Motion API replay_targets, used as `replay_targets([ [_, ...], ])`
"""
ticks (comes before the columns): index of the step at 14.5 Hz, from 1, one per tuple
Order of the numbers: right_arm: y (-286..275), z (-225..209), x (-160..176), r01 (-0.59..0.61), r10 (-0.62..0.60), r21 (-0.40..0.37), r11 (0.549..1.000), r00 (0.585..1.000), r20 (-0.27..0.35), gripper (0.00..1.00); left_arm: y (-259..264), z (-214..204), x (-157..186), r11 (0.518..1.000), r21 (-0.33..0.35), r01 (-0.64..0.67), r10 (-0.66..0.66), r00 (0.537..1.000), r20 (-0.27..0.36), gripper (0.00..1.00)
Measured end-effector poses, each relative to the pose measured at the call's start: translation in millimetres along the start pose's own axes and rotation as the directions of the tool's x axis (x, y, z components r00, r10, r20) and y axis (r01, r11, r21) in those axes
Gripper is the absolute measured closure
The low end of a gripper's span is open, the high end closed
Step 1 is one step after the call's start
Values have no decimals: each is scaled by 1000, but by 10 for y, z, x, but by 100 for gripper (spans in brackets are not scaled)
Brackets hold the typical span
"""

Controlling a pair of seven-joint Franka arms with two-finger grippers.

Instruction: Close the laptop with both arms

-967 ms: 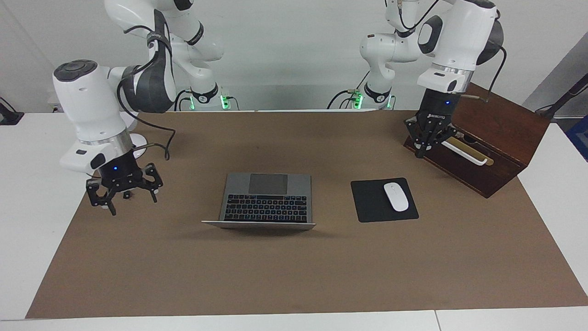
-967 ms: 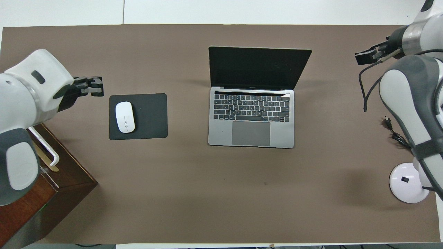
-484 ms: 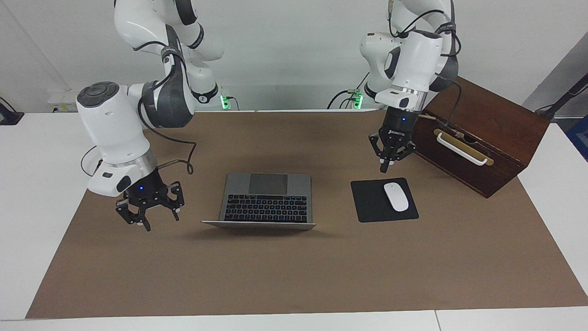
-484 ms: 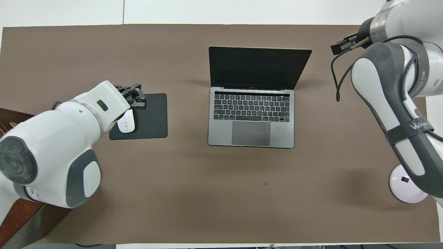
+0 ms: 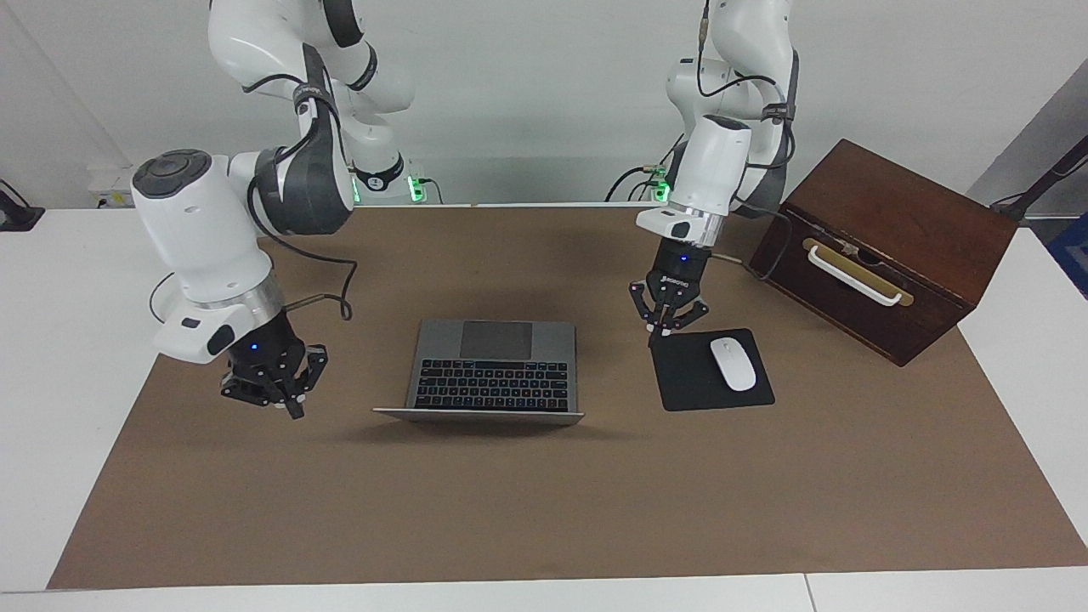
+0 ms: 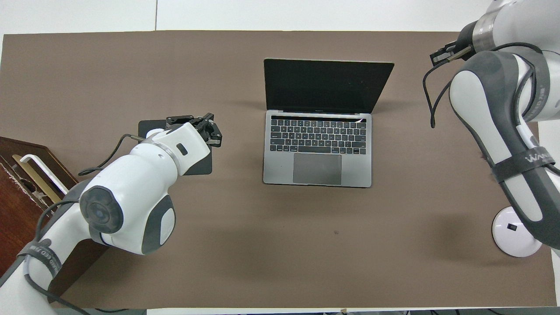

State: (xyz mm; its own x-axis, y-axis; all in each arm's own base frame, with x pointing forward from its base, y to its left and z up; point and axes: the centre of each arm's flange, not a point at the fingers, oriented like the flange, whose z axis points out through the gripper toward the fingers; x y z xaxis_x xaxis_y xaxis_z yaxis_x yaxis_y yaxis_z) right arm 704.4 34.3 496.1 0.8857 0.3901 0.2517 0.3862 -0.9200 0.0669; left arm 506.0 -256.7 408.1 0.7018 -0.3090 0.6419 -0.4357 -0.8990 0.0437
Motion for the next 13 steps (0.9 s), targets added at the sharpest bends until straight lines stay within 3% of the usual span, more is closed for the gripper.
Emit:
replay_targets([
  [5, -398, -84, 155, -2, 3, -12, 1000, 1000, 13, 99, 411, 227, -305, 997, -41, -62, 61, 998, -25, 99],
  [9, -767, -126, 236, -171, 173, -40, 984, 984, 49, 99, 683, 504, -603, 993, -67, -102, 99, 994, -45, 99],
  [13, -1042, -171, 307, -242, 244, -52, 969, 969, 47, 99, 937, 810, -942, 986, -91, -139, 132, 988, -75, 99],
])
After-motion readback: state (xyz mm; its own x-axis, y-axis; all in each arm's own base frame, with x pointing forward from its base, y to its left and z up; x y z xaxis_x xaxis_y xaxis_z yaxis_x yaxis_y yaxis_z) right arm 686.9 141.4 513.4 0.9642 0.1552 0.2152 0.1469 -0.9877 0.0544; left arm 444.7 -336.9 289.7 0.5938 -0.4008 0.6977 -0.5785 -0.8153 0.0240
